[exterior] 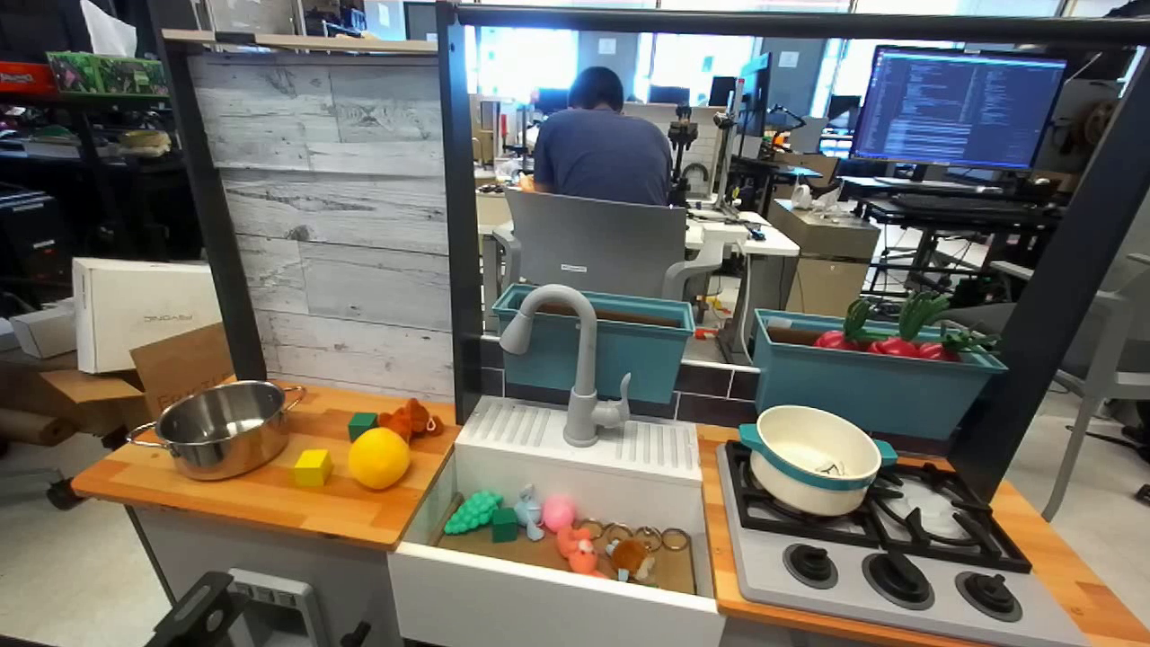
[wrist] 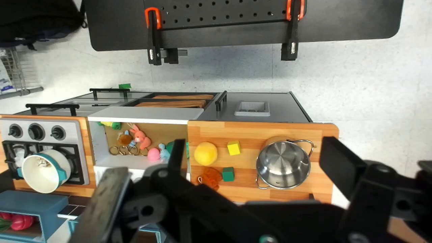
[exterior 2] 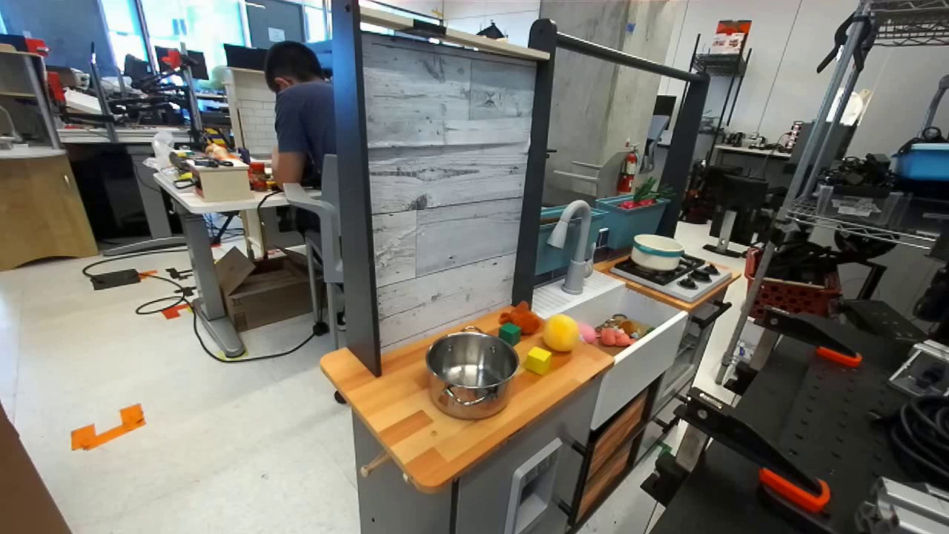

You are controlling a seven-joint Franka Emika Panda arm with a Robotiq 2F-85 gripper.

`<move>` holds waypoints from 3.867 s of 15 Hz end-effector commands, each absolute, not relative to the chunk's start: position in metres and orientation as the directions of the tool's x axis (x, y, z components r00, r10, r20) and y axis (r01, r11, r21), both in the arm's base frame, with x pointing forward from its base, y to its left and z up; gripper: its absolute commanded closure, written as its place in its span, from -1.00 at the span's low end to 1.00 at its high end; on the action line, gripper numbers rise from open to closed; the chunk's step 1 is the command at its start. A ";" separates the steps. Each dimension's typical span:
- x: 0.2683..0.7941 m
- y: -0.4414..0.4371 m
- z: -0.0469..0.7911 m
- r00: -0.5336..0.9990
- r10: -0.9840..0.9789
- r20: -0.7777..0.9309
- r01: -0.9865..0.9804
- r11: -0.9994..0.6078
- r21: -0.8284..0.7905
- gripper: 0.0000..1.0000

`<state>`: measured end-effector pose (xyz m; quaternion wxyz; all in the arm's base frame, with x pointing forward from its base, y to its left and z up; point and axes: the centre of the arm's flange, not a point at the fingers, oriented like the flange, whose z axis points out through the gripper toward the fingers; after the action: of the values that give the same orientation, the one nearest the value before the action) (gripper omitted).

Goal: Put the yellow plushie in the silver pot

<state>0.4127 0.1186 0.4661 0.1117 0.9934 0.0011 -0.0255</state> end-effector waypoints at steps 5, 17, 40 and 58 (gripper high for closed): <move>0.413 0.119 0.466 0.999 -0.003 -0.051 0.008 -0.975 0.222 -1.00; 0.511 0.042 0.390 0.990 -0.003 0.142 -0.026 -0.987 0.159 -1.00; 0.563 -0.018 0.261 0.996 -0.069 0.061 -0.081 -0.973 0.215 -1.00; 0.705 -0.057 0.185 0.947 -0.159 -0.281 -0.109 -0.977 0.185 -1.00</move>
<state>0.6638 -0.0657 0.2055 0.0903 0.9868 -0.0843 -0.1049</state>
